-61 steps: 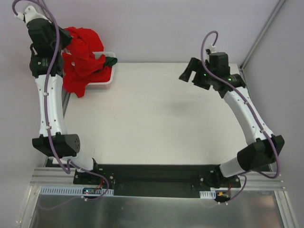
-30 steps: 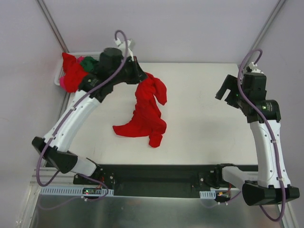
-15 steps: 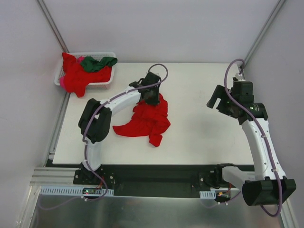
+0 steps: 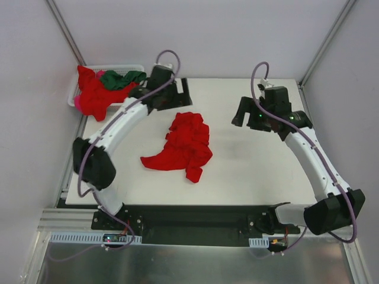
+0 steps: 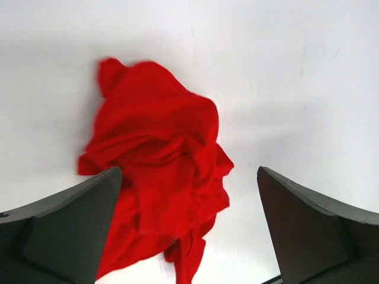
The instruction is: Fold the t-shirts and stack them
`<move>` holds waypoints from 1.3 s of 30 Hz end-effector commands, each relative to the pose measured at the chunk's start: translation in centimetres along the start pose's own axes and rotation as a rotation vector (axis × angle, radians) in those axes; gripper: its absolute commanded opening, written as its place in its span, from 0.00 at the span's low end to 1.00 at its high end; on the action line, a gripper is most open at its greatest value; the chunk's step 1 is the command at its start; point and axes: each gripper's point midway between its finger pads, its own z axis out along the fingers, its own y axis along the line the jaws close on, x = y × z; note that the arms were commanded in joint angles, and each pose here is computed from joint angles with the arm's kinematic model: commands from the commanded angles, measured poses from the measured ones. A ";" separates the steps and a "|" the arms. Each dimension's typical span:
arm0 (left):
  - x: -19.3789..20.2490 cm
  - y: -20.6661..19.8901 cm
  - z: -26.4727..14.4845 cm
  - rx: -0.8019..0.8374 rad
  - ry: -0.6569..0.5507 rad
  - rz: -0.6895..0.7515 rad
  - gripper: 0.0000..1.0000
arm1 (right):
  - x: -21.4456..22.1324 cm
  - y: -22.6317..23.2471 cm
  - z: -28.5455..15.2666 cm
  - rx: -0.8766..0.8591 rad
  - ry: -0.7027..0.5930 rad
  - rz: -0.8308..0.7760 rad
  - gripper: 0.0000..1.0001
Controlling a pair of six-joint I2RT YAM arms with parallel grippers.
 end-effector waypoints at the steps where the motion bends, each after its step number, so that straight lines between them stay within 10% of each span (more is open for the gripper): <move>1: -1.9 2.5 -10.3 -0.020 -0.124 -0.067 0.99 | -3.2 5.8 -1.0 -0.134 -0.105 -0.133 0.96; 15: 15.1 12.9 -12.0 -0.226 0.011 -0.406 0.97 | 1.0 13.6 4.1 -0.220 0.013 -0.204 0.96; 39: 16.6 14.9 -3.2 -0.190 -0.086 -0.593 0.79 | 0.7 11.5 0.9 -0.126 -0.037 -0.171 0.96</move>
